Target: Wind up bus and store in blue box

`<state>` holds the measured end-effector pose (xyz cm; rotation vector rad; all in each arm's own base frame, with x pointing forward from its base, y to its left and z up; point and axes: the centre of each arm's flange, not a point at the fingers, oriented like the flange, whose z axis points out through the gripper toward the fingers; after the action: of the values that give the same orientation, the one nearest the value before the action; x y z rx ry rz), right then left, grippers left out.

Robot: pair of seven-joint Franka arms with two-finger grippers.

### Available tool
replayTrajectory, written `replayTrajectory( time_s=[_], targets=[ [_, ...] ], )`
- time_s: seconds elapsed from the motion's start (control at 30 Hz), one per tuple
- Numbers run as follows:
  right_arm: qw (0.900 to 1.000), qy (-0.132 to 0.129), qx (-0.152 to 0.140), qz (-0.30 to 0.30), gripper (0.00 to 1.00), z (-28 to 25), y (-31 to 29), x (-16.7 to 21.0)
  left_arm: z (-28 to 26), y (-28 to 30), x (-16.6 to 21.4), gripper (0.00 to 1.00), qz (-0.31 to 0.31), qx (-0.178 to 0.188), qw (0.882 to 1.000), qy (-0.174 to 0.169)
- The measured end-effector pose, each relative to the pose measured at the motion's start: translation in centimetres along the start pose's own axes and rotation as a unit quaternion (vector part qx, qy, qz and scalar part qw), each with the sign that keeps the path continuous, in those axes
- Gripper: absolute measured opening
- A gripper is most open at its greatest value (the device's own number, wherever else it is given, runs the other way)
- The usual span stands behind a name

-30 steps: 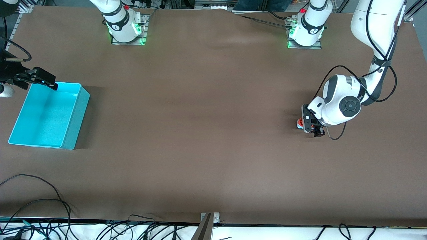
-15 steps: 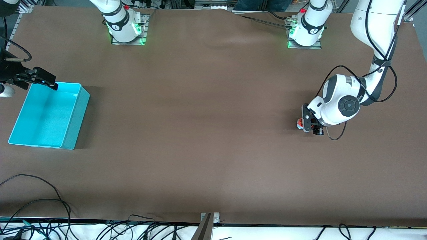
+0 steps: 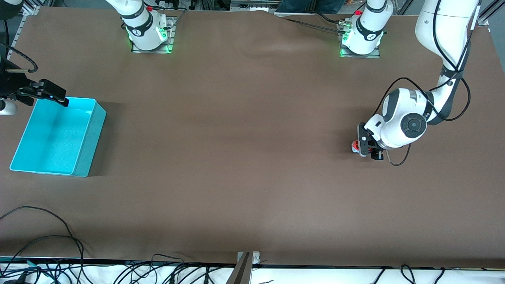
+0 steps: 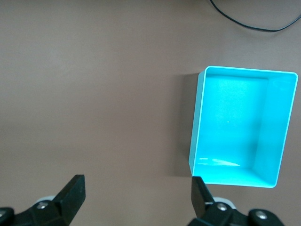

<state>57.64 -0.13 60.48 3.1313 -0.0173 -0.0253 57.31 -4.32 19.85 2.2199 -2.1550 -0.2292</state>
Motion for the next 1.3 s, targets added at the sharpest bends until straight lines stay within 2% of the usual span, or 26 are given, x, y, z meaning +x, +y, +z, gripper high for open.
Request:
replayTrajectory(
  time_s=[0.37,0.83,1.03,1.3],
  targets=[
    [1.000,0.000,0.000,0.000,1.00,0.0,0.0,0.0,0.1,-0.1,-0.8,0.52,0.001,-0.001,1.000,0.000],
    [1.000,0.000,0.000,0.000,1.00,0.0,0.0,0.0,0.3,-0.3,-4.6,0.52,0.006,-0.003,1.000,0.002],
    [1.000,0.000,0.000,0.000,1.00,0.0,0.0,0.0,0.5,-0.4,-6.3,0.52,0.012,-0.002,1.000,-0.014],
    [1.000,0.000,0.000,0.000,1.00,0.0,0.0,0.0,0.7,-0.4,-9.3,0.52,-0.004,-0.001,1.000,-0.016]
  ],
)
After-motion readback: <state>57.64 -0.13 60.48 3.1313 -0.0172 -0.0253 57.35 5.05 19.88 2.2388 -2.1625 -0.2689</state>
